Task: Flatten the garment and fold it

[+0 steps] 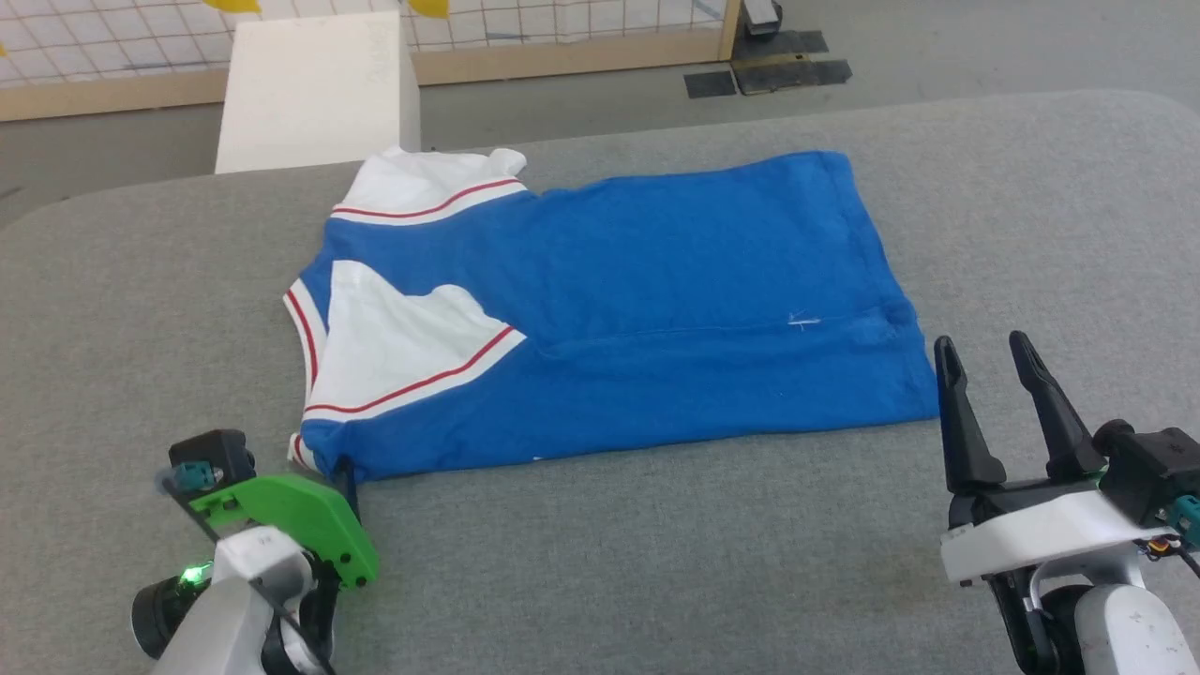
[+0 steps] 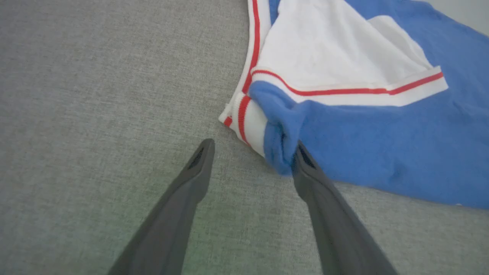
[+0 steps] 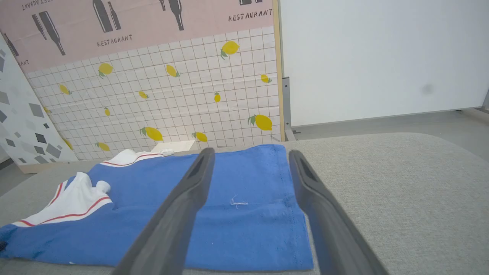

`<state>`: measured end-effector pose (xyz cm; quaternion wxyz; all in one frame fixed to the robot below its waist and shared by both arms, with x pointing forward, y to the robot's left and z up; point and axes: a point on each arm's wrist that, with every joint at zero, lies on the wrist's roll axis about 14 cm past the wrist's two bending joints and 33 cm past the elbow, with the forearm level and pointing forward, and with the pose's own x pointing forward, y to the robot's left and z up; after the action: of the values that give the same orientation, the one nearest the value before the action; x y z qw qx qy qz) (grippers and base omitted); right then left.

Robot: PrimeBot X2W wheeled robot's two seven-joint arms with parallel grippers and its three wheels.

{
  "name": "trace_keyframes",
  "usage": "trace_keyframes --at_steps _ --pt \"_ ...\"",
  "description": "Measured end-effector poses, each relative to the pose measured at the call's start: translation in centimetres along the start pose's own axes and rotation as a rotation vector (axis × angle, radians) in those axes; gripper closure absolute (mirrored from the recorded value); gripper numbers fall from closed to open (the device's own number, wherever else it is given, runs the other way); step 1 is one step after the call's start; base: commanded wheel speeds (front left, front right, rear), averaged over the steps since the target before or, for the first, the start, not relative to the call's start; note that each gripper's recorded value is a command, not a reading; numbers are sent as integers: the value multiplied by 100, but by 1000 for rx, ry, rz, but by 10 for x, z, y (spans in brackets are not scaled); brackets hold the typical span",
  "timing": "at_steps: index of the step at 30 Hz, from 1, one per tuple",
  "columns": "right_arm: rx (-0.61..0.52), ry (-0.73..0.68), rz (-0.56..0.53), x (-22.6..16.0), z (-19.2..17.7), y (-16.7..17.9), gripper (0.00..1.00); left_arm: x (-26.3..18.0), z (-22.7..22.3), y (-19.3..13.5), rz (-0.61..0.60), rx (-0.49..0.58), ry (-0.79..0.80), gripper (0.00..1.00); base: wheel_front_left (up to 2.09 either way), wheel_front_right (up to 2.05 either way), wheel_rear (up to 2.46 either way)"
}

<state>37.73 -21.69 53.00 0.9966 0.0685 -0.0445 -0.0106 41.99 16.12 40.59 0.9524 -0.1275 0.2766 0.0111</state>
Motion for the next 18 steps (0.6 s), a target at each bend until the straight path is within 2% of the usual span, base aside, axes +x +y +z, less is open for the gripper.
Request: trace_keyframes --at_steps 8,9,11,18 --pt "-7 6 -17 -4 -4 -5 0 16 -21 -3 26 -77 194 0 0 0 0" --pt "-7 7 -20 -4 -4 -6 0 17 -22 -3 20 -79 210 28 0 0 0" --pt "-8 10 -25 -5 -5 -7 0 18 -21 -6 0 -83 217 100 0 0 0" --pt "-40 58 -35 -3 -17 -12 0 19 -23 -13 -42 -77 220 100 0 0 0"
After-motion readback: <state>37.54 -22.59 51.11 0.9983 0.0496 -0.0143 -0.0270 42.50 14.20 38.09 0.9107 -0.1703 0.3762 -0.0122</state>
